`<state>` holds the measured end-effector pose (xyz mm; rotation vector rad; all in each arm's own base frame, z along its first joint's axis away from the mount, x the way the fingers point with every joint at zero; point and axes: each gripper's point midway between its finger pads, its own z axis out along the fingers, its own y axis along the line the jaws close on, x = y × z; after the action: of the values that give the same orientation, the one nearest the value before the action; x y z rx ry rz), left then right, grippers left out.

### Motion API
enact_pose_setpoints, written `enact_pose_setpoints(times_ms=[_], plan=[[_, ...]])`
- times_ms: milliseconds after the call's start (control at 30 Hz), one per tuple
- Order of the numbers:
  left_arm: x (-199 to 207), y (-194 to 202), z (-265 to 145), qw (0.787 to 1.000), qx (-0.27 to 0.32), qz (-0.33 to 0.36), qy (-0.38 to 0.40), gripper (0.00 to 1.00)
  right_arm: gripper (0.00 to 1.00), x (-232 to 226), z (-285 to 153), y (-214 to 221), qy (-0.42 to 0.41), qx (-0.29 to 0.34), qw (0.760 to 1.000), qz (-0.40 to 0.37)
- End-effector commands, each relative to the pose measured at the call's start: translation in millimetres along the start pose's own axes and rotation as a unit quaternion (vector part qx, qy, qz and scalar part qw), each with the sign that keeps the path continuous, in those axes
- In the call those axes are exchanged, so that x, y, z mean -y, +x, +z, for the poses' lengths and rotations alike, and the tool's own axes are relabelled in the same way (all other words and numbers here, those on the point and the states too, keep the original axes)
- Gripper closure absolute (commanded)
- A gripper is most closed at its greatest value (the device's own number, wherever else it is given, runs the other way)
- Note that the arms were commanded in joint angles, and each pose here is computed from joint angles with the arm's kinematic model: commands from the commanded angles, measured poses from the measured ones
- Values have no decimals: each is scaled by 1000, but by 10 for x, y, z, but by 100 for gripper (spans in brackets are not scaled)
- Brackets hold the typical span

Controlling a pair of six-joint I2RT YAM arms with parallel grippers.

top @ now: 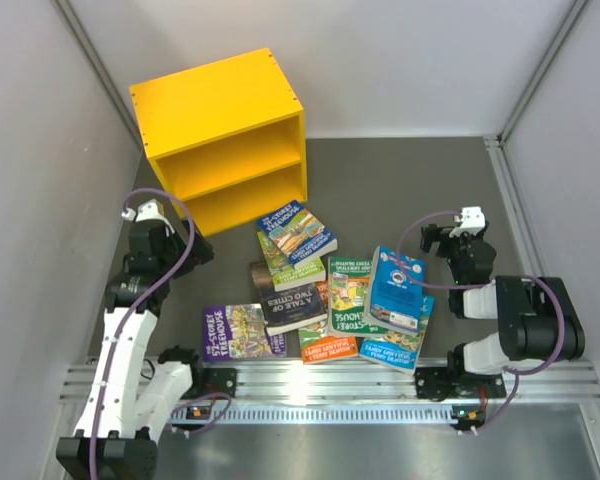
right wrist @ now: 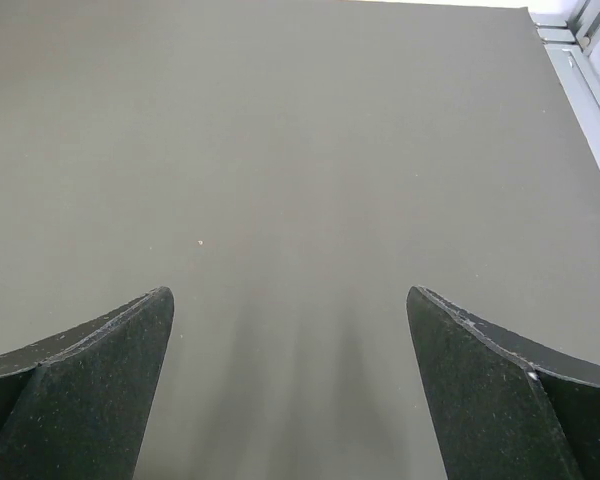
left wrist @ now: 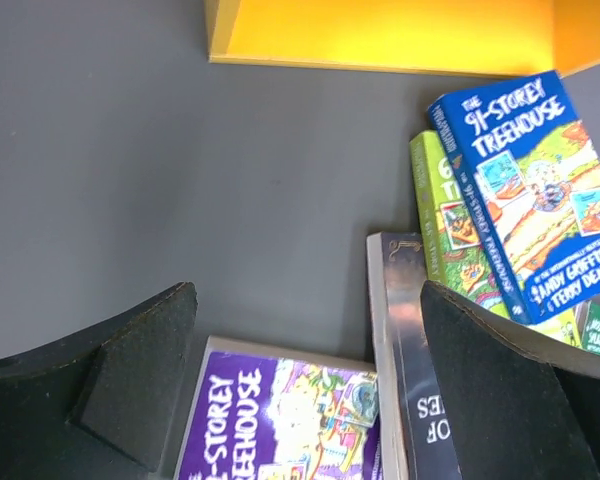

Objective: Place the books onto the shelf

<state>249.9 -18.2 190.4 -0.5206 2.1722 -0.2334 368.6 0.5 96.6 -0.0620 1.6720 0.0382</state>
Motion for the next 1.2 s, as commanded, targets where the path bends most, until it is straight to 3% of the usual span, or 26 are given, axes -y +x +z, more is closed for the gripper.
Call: enact_pose_setpoints(times_ms=[0, 67, 167, 233, 300, 333, 367, 500, 667, 733, 800, 833, 867, 900, 967, 1100, 1167], plan=[[-30, -39, -110, 1000, -13, 5, -18, 1, 0, -11, 84, -257, -5, 43, 999, -7], [179, 80, -152, 997, -52, 20, 44, 1, 0, 22, 94, -251, 6, 40, 999, -1], [309, 58, -228, 994, -43, 40, 88, 1, 0, 112, 55, -353, 35, 43, 998, 6], [276, -70, -312, 997, -5, 22, 74, 2, 0, 56, 28, -581, 19, 57, 998, 3], [114, -163, -402, 998, 30, -45, 20, 2, 0, -57, 7, -707, -9, 44, 999, -2], [64, -155, -456, 997, 32, -69, 4, 1, 0, -69, -57, -947, -10, 67, 998, 1], [-4, -107, -511, 996, 29, -87, -13, 1, 0, -96, -42, -1033, -10, 46, 998, 51], [211, -186, -644, 991, 60, -108, 56, 1, 0, -3, -4, -1585, 27, 25, 992, 117], [276, -150, -597, 990, 36, -120, 64, 1, 0, -123, -69, -2615, 2, 12, 986, 167], [272, -107, -511, 991, 14, -120, 54, 1, 0, -248, -123, -2789, -24, 7, 978, 205], [265, -90, -446, 992, 4, -119, 47, 1, 0, -243, -145, -2472, 11, -47, 957, 285], [274, -111, -433, 992, 6, -120, 48, 1, 0, -300, -106, -2307, 17, -68, 932, 354], [269, -123, -423, 992, 11, -120, 47, 1, 0, -633, -124, -2116, -82, -117, 920, 365], [272, -144, -420, 991, 16, -122, 48, 1, 0, -802, -8, -1942, -128, -149, 905, 376], [276, -185, -423, 992, 24, -115, 49, 1, 0, -966, 19, -1657, -132, -233, 869, 417], [162, -136, -392, 994, 22, -103, 22, 2, 0, -974, 14, -1386, -98, -258, 863, 423], [103, -40, -364, 995, 9, -98, 12, 4, 0, -1186, -82, -1204, -120, -303, 844, 425]])
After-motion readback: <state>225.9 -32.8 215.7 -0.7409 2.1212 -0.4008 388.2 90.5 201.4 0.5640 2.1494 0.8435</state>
